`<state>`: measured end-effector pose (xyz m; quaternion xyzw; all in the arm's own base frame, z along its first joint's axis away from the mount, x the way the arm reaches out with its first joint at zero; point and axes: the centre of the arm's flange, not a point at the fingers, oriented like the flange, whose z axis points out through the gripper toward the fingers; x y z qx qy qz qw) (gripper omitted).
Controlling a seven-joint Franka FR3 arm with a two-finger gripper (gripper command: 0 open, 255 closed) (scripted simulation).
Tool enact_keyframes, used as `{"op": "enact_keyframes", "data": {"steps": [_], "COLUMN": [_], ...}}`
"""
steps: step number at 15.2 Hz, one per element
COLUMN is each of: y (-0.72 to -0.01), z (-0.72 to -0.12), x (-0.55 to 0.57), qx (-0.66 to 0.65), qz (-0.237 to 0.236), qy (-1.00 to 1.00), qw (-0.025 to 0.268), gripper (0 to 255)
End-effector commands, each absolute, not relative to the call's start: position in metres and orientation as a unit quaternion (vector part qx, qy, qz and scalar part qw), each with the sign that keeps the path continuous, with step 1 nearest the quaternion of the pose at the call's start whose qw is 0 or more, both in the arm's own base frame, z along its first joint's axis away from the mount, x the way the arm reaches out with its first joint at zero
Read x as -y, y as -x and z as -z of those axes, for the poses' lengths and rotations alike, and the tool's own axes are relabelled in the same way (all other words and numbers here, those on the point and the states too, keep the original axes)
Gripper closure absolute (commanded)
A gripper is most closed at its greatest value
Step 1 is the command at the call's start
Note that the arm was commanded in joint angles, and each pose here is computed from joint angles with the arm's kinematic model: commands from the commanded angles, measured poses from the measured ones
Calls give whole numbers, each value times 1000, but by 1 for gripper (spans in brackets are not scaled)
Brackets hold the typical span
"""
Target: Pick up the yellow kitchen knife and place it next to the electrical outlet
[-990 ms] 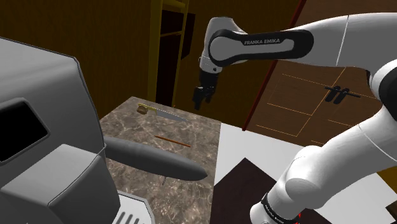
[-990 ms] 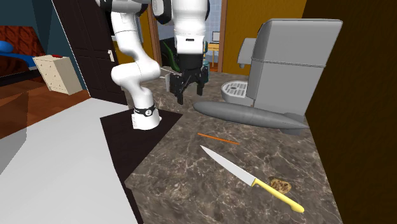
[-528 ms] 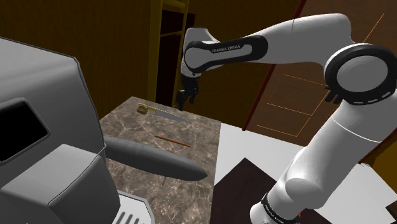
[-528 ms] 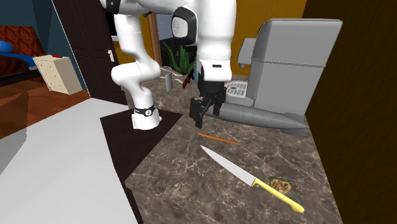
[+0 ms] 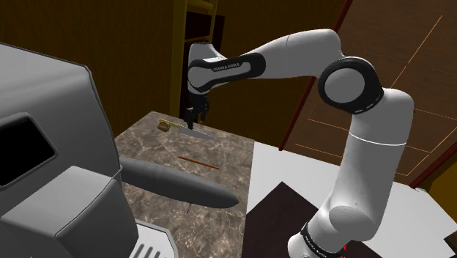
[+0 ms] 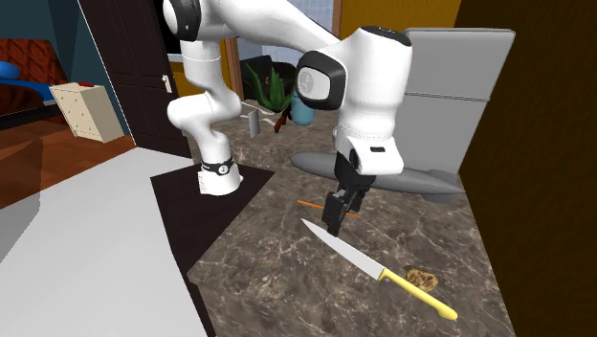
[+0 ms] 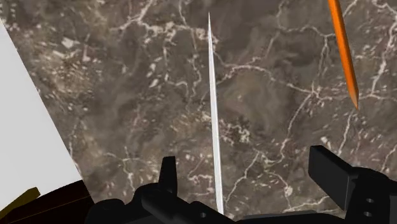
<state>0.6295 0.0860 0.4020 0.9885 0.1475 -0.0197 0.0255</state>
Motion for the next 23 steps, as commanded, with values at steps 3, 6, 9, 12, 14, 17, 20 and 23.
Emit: {"op": "enact_keyframes", "data": {"steps": [3, 6, 9, 12, 14, 17, 20, 23], "y": [-673, -699, -699, -698, -698, -698, -698, -698], "z": [-377, -361, -346, -330, -322, -322, -322, -322], "x": [-95, -101, -100, -99, -98, -98, -98, -98], "qx": [-159, -166, -166, -166, -166, -166, -166, -166], "qz": [21, 22, 22, 22, 22, 22, 22, 22], "qy": [-987, -985, -985, -985, -985, -985, -985, -985], "qw": [32, 36, 36, 36, 36, 36, 36, 36], "gripper": [0, 0, 0, 0, 0, 0, 0, 255]}}
